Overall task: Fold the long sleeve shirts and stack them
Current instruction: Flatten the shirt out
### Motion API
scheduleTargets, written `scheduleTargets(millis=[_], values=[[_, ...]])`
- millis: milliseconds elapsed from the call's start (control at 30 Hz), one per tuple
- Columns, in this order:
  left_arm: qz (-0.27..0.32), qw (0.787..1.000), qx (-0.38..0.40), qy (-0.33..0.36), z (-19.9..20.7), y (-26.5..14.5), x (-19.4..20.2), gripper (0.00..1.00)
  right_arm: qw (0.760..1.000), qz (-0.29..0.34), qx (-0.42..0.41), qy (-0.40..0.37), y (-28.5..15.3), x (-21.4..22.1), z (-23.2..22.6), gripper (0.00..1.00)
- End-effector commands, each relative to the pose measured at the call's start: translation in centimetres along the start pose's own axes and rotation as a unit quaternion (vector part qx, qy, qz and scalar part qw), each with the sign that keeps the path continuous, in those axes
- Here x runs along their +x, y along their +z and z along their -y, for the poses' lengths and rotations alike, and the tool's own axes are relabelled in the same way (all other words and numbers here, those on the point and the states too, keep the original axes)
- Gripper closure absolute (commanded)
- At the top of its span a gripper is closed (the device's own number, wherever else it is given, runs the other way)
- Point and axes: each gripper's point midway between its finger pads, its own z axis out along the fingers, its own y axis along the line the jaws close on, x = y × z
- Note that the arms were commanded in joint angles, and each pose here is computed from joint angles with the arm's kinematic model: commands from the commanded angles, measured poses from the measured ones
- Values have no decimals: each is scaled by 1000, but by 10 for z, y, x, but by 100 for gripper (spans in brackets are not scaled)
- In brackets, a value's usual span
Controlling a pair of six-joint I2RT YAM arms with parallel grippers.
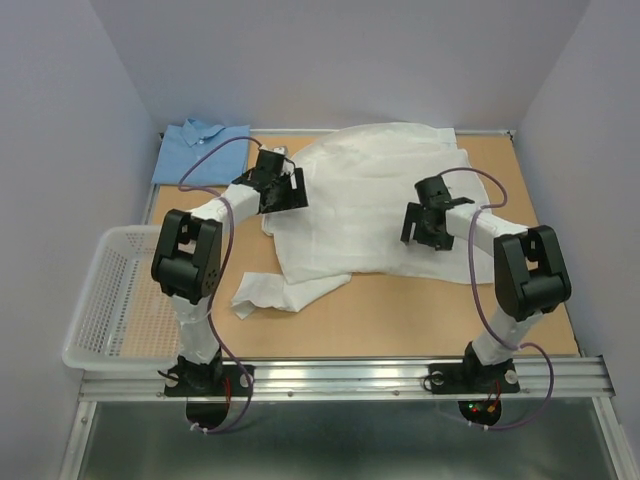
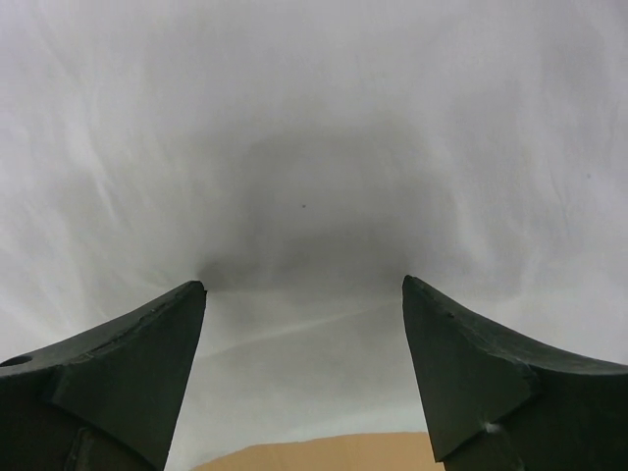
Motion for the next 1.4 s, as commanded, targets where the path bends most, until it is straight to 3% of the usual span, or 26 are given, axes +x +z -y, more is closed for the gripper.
scheduleTargets(millis=[0,167,300,467,500,600,900,1100,1167,1200,1233,1300,1367], values=[[79,996,33,25,23,-64,-45,10,993,64,-77,-55,-39,-38,-40,13],[105,994,26,3,13,-116,-47,10,956,129,-168,-204,-112,-16,-111,13],[83,996,8,-23,-13,-127,-40,10,901,135,-254,-324,-156,52,-184,16],[87,996,-5,-29,-33,-143,-42,10,836,135,-332,-415,-185,126,-248,21],[88,996,-8,-31,-38,-145,-42,10,835,137,-332,-417,-183,126,-253,23],[93,995,-17,-43,-53,-154,-43,10,802,133,-359,-459,-193,166,-278,33],[109,993,-11,-53,-64,-177,-49,10,763,126,-382,-506,-182,207,-319,32],[109,993,20,-50,-53,-178,-50,10,762,142,-380,-505,-171,210,-341,34],[111,992,26,-48,-51,-180,-52,10,762,147,-376,-507,-169,208,-346,56],[117,992,27,-47,-49,-184,-55,10,762,149,-376,-505,-171,206,-347,80],[122,991,28,-45,-49,-187,-57,10,762,151,-380,-502,-176,205,-347,88],[133,990,28,-38,-47,-194,-62,10,763,166,-389,-489,-199,192,-341,99],[140,989,29,-34,-45,-199,-66,10,761,168,-399,-483,-228,180,-329,99]])
